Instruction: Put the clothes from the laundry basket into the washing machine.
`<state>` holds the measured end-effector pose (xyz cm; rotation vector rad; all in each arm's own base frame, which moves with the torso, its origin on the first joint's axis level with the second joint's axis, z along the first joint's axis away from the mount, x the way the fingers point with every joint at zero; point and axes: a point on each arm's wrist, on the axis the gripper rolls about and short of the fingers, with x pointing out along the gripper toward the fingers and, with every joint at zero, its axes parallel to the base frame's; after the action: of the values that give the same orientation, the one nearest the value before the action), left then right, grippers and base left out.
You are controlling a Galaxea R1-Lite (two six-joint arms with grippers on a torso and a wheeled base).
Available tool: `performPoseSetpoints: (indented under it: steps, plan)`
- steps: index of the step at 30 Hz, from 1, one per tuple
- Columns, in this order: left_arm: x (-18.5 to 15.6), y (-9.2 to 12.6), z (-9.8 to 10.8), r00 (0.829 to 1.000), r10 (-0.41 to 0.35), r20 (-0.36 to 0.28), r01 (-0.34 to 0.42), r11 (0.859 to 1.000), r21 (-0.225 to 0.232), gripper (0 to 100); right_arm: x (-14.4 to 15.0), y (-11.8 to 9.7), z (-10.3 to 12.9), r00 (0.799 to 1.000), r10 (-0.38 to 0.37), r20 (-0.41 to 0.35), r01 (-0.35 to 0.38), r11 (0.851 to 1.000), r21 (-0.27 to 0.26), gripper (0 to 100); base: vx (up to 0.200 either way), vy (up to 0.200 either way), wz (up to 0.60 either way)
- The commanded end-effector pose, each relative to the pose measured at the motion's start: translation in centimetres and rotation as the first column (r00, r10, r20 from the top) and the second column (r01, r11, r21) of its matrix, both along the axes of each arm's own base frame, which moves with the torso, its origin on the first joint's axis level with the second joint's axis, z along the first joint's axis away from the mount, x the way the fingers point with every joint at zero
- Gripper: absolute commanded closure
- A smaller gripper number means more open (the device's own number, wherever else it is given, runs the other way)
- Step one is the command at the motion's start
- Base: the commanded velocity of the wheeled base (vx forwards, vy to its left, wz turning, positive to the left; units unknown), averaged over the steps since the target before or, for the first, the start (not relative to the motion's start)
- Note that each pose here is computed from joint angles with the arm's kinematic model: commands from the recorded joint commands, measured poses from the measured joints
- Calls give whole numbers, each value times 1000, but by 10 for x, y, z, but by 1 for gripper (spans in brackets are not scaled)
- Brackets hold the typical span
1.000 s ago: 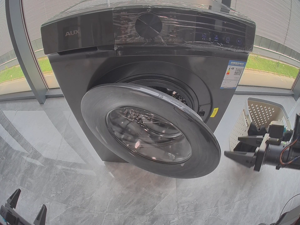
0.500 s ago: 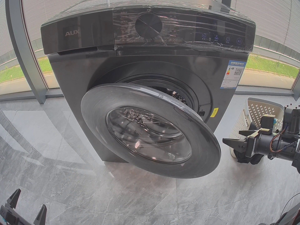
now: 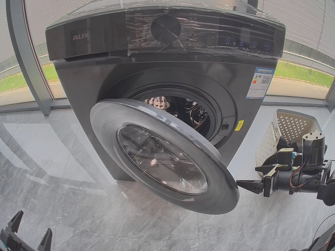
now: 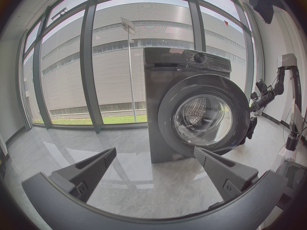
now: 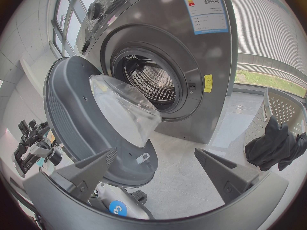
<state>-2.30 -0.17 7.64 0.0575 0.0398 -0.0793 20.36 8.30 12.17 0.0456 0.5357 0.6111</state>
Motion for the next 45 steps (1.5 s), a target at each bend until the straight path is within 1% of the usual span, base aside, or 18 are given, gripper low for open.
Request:
performPoseSetpoints:
  steps: [1,3,7,9,12,14,18,24,27,29,30,31,32,33,34,37,44,45]
  plan:
    - [0,0,-5,1000,0,-1,0,1000,-1,0,4,2,3,1000,-5,14,5,1000,3,0,0,0,0]
    - [0,0,-5,1000,0,-1,0,1000,1,0,12,5,0,1000,-13,7,13,1000,-1,0,0,0,0]
    - [0,0,-5,1000,0,-1,0,1000,-1,0,29,11,-10,998,-63,4,63,998,-25,0,0,0,0]
    - [0,0,-5,1000,0,-1,0,1000,-1,0,39,14,-17,996,-86,0,86,996,-23,0,-100,0,0]
    - [0,0,-5,1000,0,-1,0,1000,1,0,49,18,-25,996,-92,8,92,996,-13,0,-133,0,0]
    - [0,0,-5,1000,0,-1,0,1000,1,0,50,21,-30,997,-79,8,79,997,-14,0,0,0,0]
    - [0,0,-5,1000,0,-1,0,1000,1,0,39,34,-35,1000,-20,-11,20,1000,-22,0,0,0,0]
    - [0,0,-5,1000,0,-1,0,1000,1,0,22,48,-34,998,60,-16,-60,998,-18,0,0,0,0]
    - [0,0,-5,1000,0,-1,0,1000,1,0,20,52,-33,997,71,-13,-71,997,-14,0,0,0,0]
    - [0,0,-5,1000,0,-1,0,1000,1,0,29,52,-28,999,41,10,-41,999,10,0,0,0,0]
    - [0,0,-5,1000,1,-1,-1,1000,1,0,30,52,-27,999,37,15,-37,999,13,0,0,0,0]
    - [0,0,-5,1000,0,-1,0,1000,1,0,38,52,-26,999,-2,32,2,1000,18,0,0,0,0]
    - [0,0,-5,1000,0,-1,0,1000,1,0,38,52,-26,999,-2,32,2,1000,18,0,0,0,0]
    - [0,0,-5,1000,1,-1,-1,1000,1,0,46,54,-27,998,-59,38,58,998,18,0,0,0,0]
    - [0,0,-5,1000,1,-1,-1,1000,1,0,51,56,-27,996,-84,39,83,996,23,0,0,0,0]
    - [0,0,-5,1000,1,-1,-1,1000,1,0,62,62,-28,993,-115,39,114,993,37,0,0,0,0]
    - [0,0,-5,1000,0,-1,0,1000,1,0,82,75,-44,989,-145,25,145,989,7,0,0,0,0]
    - [0,0,-5,1000,0,-1,0,1000,1,0,89,80,-53,987,-161,20,161,987,-9,0,0,0,0]
